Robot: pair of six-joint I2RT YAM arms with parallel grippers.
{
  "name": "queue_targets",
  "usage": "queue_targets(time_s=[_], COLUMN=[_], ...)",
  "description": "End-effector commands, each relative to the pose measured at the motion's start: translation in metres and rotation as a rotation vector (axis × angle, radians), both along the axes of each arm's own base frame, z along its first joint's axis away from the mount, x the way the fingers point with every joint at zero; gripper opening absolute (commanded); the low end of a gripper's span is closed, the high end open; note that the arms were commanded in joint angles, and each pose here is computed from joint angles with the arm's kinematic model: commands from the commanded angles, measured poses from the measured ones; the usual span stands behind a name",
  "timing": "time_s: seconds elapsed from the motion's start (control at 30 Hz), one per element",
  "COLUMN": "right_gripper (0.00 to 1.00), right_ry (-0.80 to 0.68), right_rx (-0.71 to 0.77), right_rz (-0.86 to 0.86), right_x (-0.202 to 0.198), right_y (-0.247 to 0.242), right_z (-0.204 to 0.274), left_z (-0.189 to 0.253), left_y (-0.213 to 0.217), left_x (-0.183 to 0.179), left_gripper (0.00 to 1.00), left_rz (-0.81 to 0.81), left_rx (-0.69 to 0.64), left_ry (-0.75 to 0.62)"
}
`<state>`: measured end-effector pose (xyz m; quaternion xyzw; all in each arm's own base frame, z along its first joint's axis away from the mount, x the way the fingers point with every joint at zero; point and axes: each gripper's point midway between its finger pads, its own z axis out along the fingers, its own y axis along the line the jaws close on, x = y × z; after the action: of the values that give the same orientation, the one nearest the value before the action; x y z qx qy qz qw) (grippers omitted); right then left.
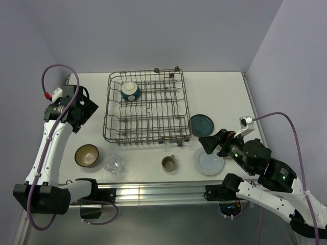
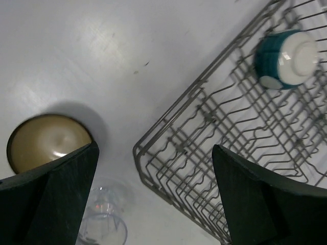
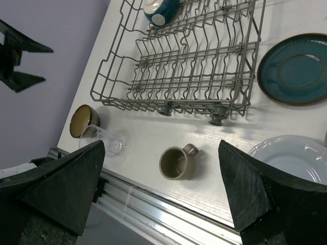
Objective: Load the mixed dishes into the dish rack
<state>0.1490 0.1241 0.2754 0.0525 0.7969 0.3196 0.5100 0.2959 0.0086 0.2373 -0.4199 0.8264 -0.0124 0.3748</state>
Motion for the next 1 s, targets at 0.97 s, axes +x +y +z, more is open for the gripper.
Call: queue_targets(time_s=[0.97], right_gripper=[1.00], right_ry=[-0.042], right_rx=[0.094], right_rz=[-0.028], right_x=[-0.009], right_y=[-0.016], right_z=[0.010], left_z=[-0.150], left_y=[0.015], left_x=[-0.079], left_gripper=[0.82], left_rz=[0.428], left_rx=[-0.308], left_ry=[0.303])
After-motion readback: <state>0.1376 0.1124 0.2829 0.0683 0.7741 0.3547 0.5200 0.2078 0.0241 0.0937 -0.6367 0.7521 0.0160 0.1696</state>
